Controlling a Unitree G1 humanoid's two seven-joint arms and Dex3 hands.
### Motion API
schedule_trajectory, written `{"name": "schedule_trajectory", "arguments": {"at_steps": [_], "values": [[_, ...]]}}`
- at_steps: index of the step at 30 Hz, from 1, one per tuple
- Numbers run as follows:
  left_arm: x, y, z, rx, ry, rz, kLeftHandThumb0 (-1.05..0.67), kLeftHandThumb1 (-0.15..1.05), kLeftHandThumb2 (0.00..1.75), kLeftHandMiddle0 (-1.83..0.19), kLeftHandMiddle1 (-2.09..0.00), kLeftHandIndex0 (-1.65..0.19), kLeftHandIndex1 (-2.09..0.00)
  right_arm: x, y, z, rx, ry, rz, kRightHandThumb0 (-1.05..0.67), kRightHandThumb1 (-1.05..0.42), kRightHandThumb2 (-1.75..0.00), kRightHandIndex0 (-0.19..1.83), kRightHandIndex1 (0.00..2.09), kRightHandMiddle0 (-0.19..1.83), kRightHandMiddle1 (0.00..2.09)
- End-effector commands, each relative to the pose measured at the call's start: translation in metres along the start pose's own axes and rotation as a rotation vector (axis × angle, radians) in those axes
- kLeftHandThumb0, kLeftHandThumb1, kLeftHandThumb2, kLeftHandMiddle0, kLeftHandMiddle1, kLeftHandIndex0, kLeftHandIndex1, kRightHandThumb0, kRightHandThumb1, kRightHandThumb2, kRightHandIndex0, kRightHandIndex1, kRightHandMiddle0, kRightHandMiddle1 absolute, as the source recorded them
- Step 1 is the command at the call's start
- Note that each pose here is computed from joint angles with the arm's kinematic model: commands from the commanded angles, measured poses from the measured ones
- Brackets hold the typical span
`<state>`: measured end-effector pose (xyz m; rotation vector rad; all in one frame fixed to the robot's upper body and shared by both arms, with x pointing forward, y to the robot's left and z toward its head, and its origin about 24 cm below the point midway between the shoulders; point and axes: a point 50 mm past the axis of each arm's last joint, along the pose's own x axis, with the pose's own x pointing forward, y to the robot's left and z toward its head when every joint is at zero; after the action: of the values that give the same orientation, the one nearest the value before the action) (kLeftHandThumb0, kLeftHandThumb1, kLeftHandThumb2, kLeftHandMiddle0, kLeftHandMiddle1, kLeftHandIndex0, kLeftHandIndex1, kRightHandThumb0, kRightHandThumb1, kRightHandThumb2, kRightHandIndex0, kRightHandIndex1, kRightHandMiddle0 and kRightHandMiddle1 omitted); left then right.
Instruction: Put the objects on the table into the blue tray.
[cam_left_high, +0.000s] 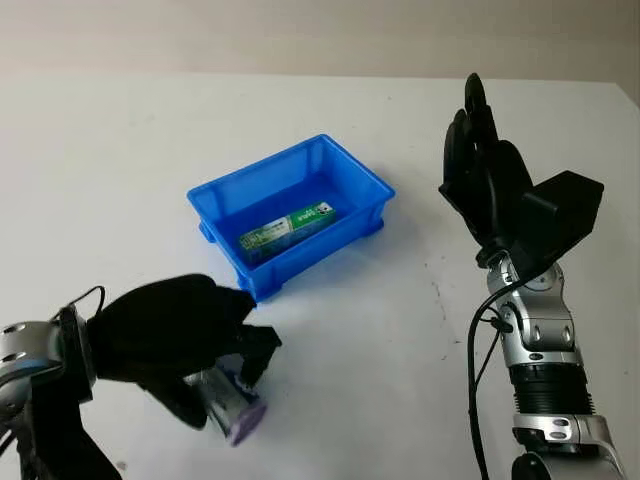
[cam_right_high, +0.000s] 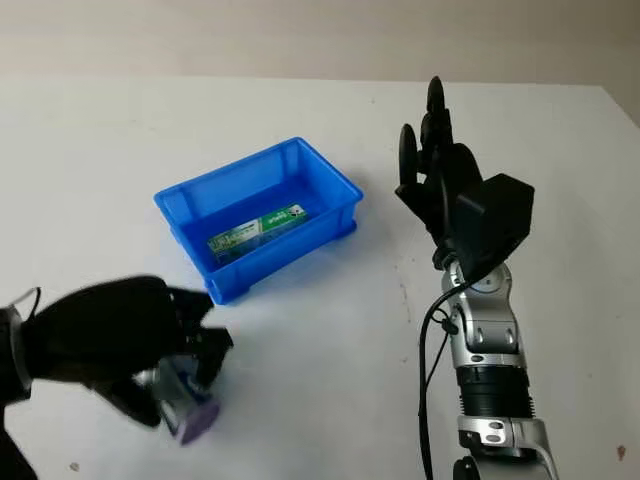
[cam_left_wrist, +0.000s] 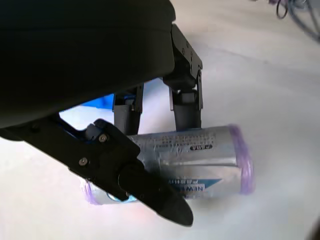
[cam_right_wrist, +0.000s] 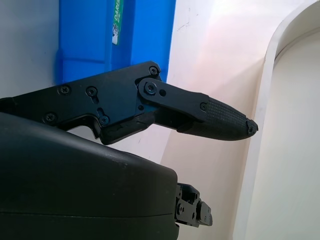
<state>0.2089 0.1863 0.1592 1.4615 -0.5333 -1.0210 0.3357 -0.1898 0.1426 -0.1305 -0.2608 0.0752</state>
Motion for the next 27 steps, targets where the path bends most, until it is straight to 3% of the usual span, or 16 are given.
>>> {"name": "schedule_trajectory", "arguments": {"at_steps": [1,12,19,23,27], "values": [[-0.005,0.014,0.002,-0.002,0.007,0.014,-0.5,1.05,0.22,-0.97,-2.09,-0.6,-2.09,0.0,-0.002,0.004,-0.016,-0.016,-0.004,-0.74,-1.05,-0.71,-0.19,0.0,-0.19,0.0],[-0.029,0.085,0.003,-0.111,-0.009,0.324,-0.47,1.05,0.18,-0.79,-2.09,-0.52,-2.09,0.0,-0.001,0.001,0.001,-0.007,0.001,-0.74,-1.05,-0.7,-0.19,0.0,-0.19,0.0],[-0.039,0.114,-0.001,-0.1,-0.014,0.547,-0.48,1.05,0.25,-0.77,-2.09,-0.42,-2.09,0.0,0.001,-0.002,0.001,-0.006,0.011,-0.73,-1.05,-0.71,-0.19,0.0,-0.19,0.0],[-0.04,0.131,-0.014,-0.054,0.033,0.596,-0.43,1.05,0.28,-0.65,-2.09,-0.23,-1.94,0.001,0.001,-0.002,0.0,-0.001,0.013,-0.73,-1.05,-0.72,-0.19,0.0,-0.19,0.0],[-0.027,0.149,-0.05,-0.079,0.121,0.656,-0.4,1.05,0.29,-0.75,-2.09,-0.22,-2.08,0.002,0.003,-0.002,0.003,0.0,0.019,-0.72,-1.05,-0.73,-0.19,0.0,-0.19,0.0]]}}
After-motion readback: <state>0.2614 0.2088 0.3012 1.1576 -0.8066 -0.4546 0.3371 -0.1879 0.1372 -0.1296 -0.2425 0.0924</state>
